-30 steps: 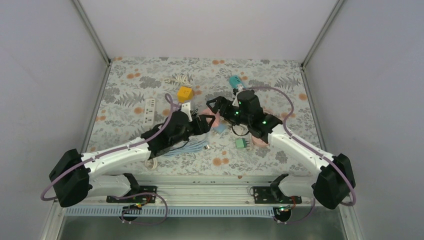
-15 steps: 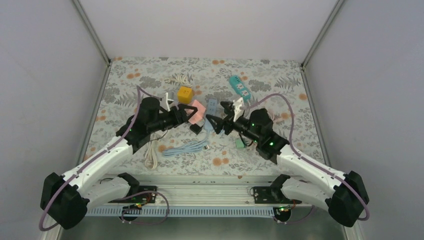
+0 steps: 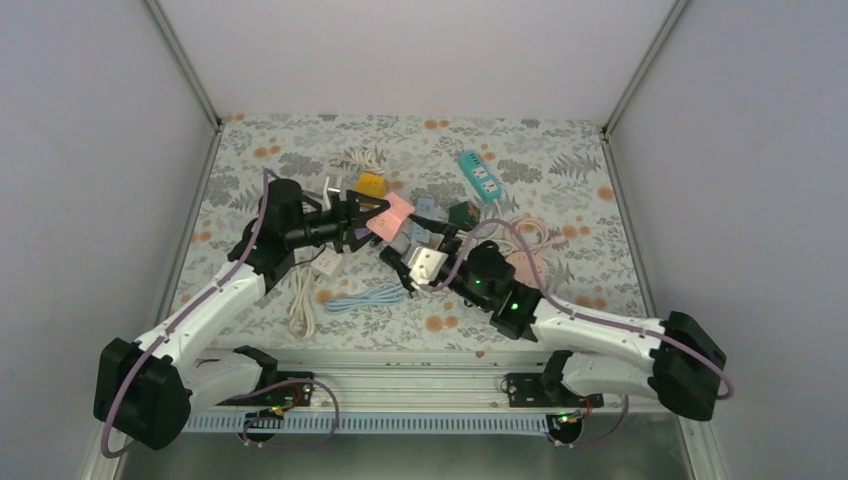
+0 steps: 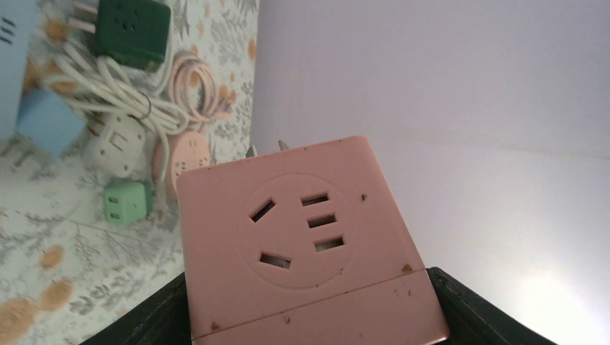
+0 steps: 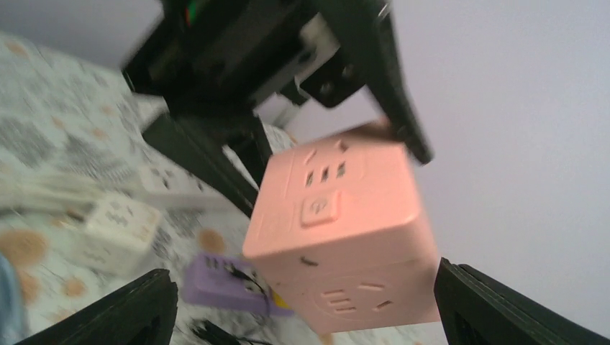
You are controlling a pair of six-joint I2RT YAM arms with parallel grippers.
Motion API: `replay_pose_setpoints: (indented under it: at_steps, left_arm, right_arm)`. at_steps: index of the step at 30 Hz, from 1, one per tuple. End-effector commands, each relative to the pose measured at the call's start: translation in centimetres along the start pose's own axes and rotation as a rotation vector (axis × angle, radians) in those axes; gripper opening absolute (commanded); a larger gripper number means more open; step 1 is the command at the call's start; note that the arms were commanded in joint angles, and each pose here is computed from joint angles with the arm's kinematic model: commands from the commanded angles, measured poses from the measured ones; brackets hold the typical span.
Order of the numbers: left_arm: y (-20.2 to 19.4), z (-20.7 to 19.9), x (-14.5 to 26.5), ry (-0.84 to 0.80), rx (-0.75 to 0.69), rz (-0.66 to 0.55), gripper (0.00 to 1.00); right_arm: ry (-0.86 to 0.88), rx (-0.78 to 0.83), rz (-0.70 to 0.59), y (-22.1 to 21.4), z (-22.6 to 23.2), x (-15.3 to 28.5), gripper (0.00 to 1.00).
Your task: Insert the plug
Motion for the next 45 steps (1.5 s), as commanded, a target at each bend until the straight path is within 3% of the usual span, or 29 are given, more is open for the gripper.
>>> replay_pose_setpoints:
  at_steps: [1,9,21,25,29,32,35,41,45]
  left_arm:
    - [-0.7,-1.0,0.2,-0.069,0.07,0.081,0.62]
    - [-1.5,1.0,0.8,-0.045,0.128,0.087,0.62]
    - [-1.9,0.7,1.1,-0.051,0.123,0.099,0.62]
    - [-2.0,1.1,1.2,-0.033,0.123,0.107,0.64]
    - [-2.1,1.1,1.2,-0.017,0.097,0.111,0.68]
    - [-1.9,0.5,1.3,0.028,0.009,0.089,0.84]
    - [-1.3,0.1,1.3,0.141,-0.119,0.044,0.99]
    - [-0.4,-1.3,3.8,0.361,-0.375,-0.17,1.0]
    - [-1.2,-3.9,4.3,0.308,-0.576,-0.15,1.0]
  right_arm:
    - [-0.14,0.236,0.12,-1.4,0.2,-1.0,0.92]
    - [-0.25,0.208,0.084,-0.4,-1.1,-1.8,0.97]
    - [-0.128,0.27,0.083,-0.6,0.3,-3.2,0.81]
    - [-0.104,0.283,0.071,-0.3,0.5,-3.9,0.68]
    - [-0.076,0.265,0.062,0.0,0.5,-4.2,0.44]
    - [-0.037,0.222,0.052,0.4,0.4,-3.9,0.31]
    - [0.018,0.139,0.043,1.1,-0.1,-3.4,0.26]
    - [0.126,-0.02,0.076,1.5,-1.3,-2.4,0.24]
    - [0.206,-0.118,0.123,1.2,-1.9,-2.5,0.15]
Point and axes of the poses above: each gripper's point midway between its finger pads, its own x axis back along the fingers, its own z axis along the line the jaws close on, y = z × x, the point moved 8 cm from there along x, back along the fingers, and after that the axes turned 6 degrees about x, right-handed, at the moved point
